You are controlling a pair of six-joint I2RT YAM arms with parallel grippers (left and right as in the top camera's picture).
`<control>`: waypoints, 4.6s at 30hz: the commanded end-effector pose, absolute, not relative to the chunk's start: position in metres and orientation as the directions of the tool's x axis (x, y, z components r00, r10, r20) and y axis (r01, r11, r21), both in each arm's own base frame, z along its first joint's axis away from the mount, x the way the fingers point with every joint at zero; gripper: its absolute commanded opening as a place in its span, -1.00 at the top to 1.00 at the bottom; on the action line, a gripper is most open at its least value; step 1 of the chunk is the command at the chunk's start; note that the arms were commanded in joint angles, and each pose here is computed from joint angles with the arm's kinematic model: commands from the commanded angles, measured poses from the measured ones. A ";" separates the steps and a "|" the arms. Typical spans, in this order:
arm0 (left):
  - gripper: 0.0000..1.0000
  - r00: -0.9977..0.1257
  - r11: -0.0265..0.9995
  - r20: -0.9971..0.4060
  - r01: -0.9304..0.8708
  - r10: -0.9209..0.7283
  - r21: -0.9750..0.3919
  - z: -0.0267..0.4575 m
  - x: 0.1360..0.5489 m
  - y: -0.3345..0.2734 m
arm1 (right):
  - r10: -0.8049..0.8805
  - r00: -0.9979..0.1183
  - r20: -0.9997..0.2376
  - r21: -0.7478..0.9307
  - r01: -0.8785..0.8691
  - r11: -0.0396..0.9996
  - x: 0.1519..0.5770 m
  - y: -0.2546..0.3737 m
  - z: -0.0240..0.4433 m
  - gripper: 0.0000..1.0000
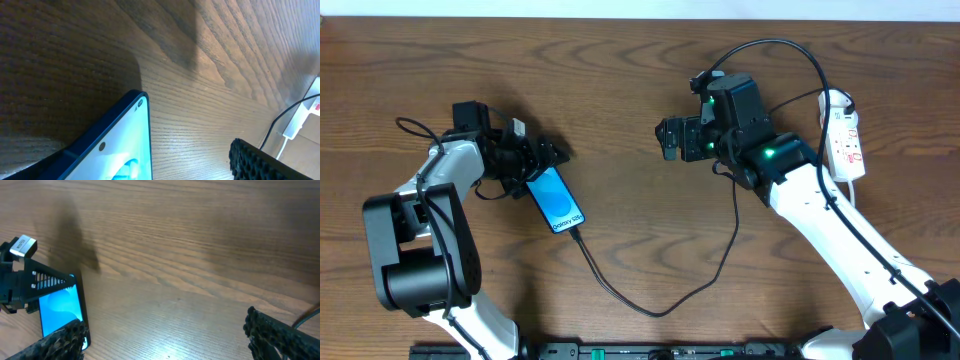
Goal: Plug charger to phone and switch on socket
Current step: 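Open the left gripper to release the phone flat on the table, then raise the left gripper and move the right gripper to the power strip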
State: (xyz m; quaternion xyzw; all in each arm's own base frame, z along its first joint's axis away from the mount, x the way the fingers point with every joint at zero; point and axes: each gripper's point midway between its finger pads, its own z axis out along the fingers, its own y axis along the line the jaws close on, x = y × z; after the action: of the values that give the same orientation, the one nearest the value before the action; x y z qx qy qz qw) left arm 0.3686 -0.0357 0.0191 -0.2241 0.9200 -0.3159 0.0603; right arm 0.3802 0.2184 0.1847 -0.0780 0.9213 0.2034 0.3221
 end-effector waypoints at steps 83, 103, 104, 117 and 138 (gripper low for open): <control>-0.79 -0.878 0.911 -0.323 -0.242 -0.352 -0.334 0.110 0.336 0.012 | -0.041 -0.766 -0.642 0.293 -0.294 0.910 0.378 0.216 0.191 -0.99; -0.79 -0.827 0.996 -0.562 0.063 0.020 -0.057 0.175 0.317 -0.025 | -0.043 -0.770 -0.637 0.292 -0.292 0.911 0.377 0.216 0.190 -0.99; -0.79 -0.827 0.996 -0.561 0.063 0.020 -0.057 0.175 0.317 -0.025 | -0.044 -0.772 -0.634 0.291 -0.292 0.911 0.376 0.216 0.189 -0.99; -0.79 -0.828 0.996 -0.561 0.063 0.020 -0.057 0.175 0.317 -0.025 | -0.099 -0.793 -0.601 0.340 -0.366 0.866 0.367 0.217 0.193 -0.98; -0.79 -0.827 0.996 -0.561 0.063 0.020 -0.057 0.175 0.317 -0.025 | 0.147 -0.811 -0.567 0.284 -0.025 0.958 0.395 -0.025 0.233 -0.99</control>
State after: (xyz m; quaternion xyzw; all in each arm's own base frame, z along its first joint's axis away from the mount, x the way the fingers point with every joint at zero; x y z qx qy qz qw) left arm 0.3175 -0.0259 0.1732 0.0145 0.9562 -0.0445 0.2890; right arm 0.3938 0.0094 0.2225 0.0311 0.9453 0.1622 0.2814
